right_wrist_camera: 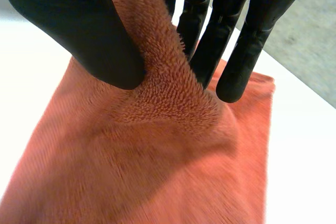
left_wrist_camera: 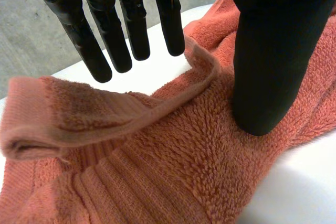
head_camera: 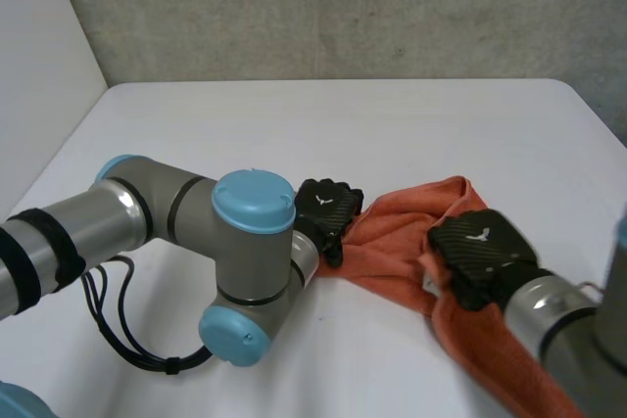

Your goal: Fold the laundry

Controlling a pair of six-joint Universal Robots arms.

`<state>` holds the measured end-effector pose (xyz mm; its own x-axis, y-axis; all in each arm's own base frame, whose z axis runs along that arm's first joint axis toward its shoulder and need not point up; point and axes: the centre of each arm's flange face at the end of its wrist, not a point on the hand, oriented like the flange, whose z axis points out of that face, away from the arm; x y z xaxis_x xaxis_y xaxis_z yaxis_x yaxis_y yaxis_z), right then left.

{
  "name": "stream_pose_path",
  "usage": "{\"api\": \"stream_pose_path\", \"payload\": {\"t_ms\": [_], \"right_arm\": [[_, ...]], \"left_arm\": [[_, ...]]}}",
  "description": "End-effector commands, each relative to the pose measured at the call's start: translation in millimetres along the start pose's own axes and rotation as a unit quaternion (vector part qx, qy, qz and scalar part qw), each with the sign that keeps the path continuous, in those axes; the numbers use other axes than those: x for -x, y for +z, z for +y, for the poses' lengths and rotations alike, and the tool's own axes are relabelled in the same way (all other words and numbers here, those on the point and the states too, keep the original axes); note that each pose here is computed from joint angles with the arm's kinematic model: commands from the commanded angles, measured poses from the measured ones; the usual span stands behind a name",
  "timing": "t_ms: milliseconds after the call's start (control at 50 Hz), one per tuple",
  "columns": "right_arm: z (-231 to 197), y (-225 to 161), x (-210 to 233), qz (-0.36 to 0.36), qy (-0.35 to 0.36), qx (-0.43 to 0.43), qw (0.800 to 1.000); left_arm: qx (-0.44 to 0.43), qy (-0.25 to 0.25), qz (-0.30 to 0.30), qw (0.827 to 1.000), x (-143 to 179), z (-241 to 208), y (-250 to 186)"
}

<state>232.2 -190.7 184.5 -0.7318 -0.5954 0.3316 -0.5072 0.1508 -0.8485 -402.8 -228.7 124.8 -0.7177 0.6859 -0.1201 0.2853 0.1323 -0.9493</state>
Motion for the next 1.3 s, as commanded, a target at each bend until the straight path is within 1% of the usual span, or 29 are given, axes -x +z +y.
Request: {"api": "stream_pose_path", "payload": {"t_ms": [20,140,260,300,340,420,520,620,800,840,860,900,920,960,980,1020,1040,1080,1100,1140,1160,1200,1220,1260,1280,1300], "right_arm": [[-2.8,-20.4,-23.4,0.027,-0.028,0.019,0.999],[-3.2,-22.1,-20.8,0.011,-0.031,0.011,0.999],[1.8,-22.1,-18.2,-0.003,-0.027,0.014,1.000],[3.5,-22.2,-17.1,-0.007,-0.027,0.016,0.999],[5.0,-22.1,-16.3,-0.014,-0.025,0.015,0.999],[6.8,-21.2,-14.3,-0.023,-0.023,0.015,0.999],[7.0,-20.4,-13.6,-0.026,-0.023,0.013,0.999],[8.2,-19.6,-12.6,-0.027,-0.024,0.011,0.999],[11.0,-17.5,-11.6,-0.031,-0.022,0.014,0.999],[10.7,-16.7,-12.0,-0.030,-0.023,0.010,0.999],[10.7,-16.7,-12.0,-0.030,-0.023,0.010,0.999],[9.1,-16.5,-12.5,-0.030,-0.024,0.007,0.999],[9.1,-16.5,-12.5,-0.030,-0.024,0.007,0.999],[5.9,-15.5,-14.9,-0.027,-0.027,0.003,0.999],[5.9,-15.5,-14.9,-0.027,-0.027,0.003,0.999],[0.3,-14.3,-18.7,-0.022,-0.041,-0.005,0.999],[0.2,-14.2,-18.7,-0.022,-0.041,-0.005,0.999],[-8.2,-12.8,-28.7,-0.006,-0.059,-0.013,0.998],[-8.3,-12.8,-28.7,-0.006,-0.059,-0.013,0.998],[-18.7,-12.9,-39.3,0.004,-0.070,-0.016,0.997],[-18.8,-12.9,-39.4,0.004,-0.070,-0.016,0.997],[-32.0,-15.7,-45.7,0.001,-0.079,-0.014,0.997],[-32.1,-15.7,-45.7,0.001,-0.079,-0.014,0.997],[-39.3,-20.1,-49.6,-0.011,-0.083,0.007,0.997],[-39.3,-20.1,-49.6,-0.011,-0.083,0.008,0.996],[-39.8,-21.8,-51.3,-0.019,-0.087,0.025,0.996]], "left_arm": [[-0.002,0.001,0.005,1.000,-1.2,1.2,4.3],[-0.018,-0.001,0.004,1.000,-0.3,-9.7,6.4],[-0.045,-0.011,0.018,0.999,-1.5,-30.6,3.7],[-0.054,-0.019,0.017,0.998,-0.8,-36.6,3.7],[-0.070,-0.040,0.017,0.997,0.2,-47.2,5.2],[-0.081,-0.044,0.015,0.996,1.5,-52.6,9.9],[-0.064,-0.044,0.016,0.997,-0.9,-36.5,21.2],[-0.025,-0.043,0.019,0.999,-4.7,-6.1,29.4],[-0.015,-0.044,0.013,0.999,-4.4,5.5,35.0],[-0.017,-0.044,-0.009,0.999,1.0,4.2,36.4],[-0.017,-0.044,-0.009,0.999,1.0,4.2,36.4],[-0.019,-0.045,-0.045,0.998,8.6,1.4,35.5],[-0.019,-0.045,-0.046,0.998,8.6,1.4,35.5],[-0.022,-0.046,-0.076,0.996,15.1,-5.1,30.3],[-0.022,-0.046,-0.076,0.996,15.1,-5.1,30.3],[-0.031,-0.047,-0.088,0.995,20.7,-21.1,17.1],[-0.031,-0.047,-0.088,0.995,20.7,-21.2,17.1],[-0.052,-0.047,-0.093,0.993,28.9,-41.2,0.5],[-0.052,-0.047,-0.093,0.993,28.9,-41.3,0.4],[-0.086,-0.044,-0.112,0.989,47.5,-64.2,-14.6],[-0.086,-0.044,-0.112,0.989,47.7,-64.4,-14.6],[-0.104,-0.029,-0.137,0.985,68.4,-81.4,-29.9],[-0.104,-0.029,-0.137,0.985,68.5,-81.5,-29.9],[-0.106,-0.015,-0.156,0.982,82.8,-90.9,-45.5],[-0.106,-0.014,-0.156,0.982,82.9,-91.0,-45.6],[-0.107,-0.012,-0.168,0.980,91.8,-94.0,-52.2]]}}
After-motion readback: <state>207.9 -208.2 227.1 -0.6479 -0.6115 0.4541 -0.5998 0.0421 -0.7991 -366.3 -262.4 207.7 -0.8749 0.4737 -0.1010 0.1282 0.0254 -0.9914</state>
